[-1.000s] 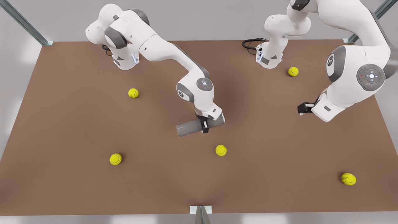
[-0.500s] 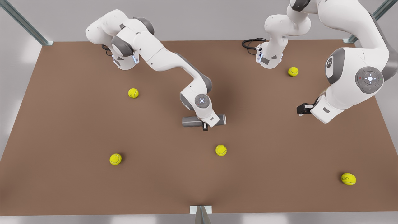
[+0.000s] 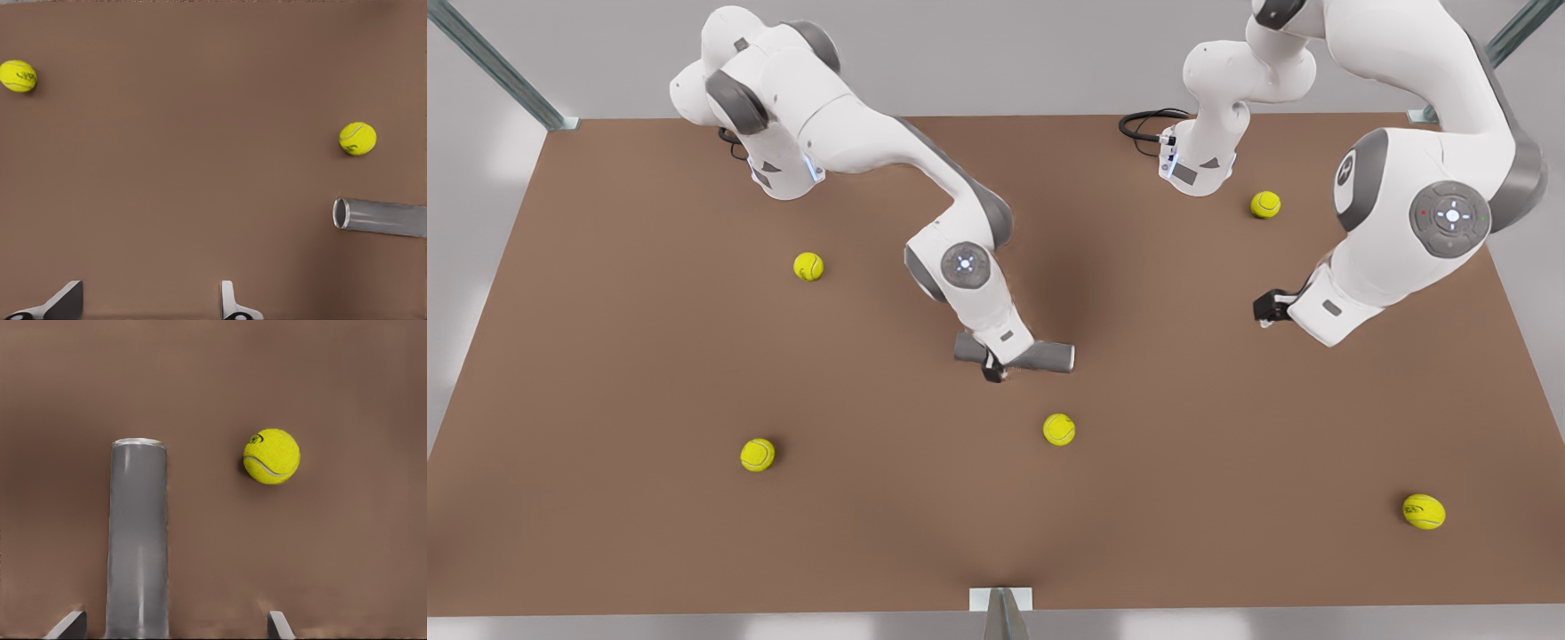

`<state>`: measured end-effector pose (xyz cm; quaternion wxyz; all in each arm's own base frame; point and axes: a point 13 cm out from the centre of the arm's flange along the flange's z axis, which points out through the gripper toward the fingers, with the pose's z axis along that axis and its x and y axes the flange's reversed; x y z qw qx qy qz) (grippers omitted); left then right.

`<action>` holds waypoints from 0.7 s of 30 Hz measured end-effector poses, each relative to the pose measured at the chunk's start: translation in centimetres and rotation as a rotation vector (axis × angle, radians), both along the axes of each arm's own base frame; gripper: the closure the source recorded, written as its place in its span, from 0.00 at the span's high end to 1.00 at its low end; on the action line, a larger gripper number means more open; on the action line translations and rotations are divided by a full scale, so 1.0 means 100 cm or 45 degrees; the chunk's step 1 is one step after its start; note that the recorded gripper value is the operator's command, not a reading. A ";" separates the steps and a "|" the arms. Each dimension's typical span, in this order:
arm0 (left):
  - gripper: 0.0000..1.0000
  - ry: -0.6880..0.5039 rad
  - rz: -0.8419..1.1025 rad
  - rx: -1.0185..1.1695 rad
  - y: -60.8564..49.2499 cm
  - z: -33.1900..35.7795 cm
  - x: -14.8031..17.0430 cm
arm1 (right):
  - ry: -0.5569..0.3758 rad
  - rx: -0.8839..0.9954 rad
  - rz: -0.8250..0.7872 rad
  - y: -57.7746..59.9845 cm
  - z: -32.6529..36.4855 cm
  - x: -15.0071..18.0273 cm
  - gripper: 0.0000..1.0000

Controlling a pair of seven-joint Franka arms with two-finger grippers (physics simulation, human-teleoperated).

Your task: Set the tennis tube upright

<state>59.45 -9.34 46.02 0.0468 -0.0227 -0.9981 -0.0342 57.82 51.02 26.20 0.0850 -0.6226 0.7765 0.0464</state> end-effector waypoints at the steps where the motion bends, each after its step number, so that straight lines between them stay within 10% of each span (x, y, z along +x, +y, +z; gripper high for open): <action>1: 1.00 0.002 -0.005 -0.010 -0.019 -0.003 0.001 | -0.028 -0.019 -0.116 -0.063 0.049 0.036 1.00; 4: 1.00 0.036 -0.025 -0.080 -0.126 -0.027 -0.002 | -0.044 -0.163 -0.534 -0.303 0.147 0.101 1.00; 10: 1.00 0.071 0.347 -0.097 -0.263 -0.112 -0.013 | 0.031 -0.227 -1.013 -0.522 0.304 -0.001 1.00; 21: 1.00 -0.009 1.231 -0.064 -0.321 -0.210 -0.028 | 0.438 -0.449 -1.252 -0.544 0.233 -0.041 1.00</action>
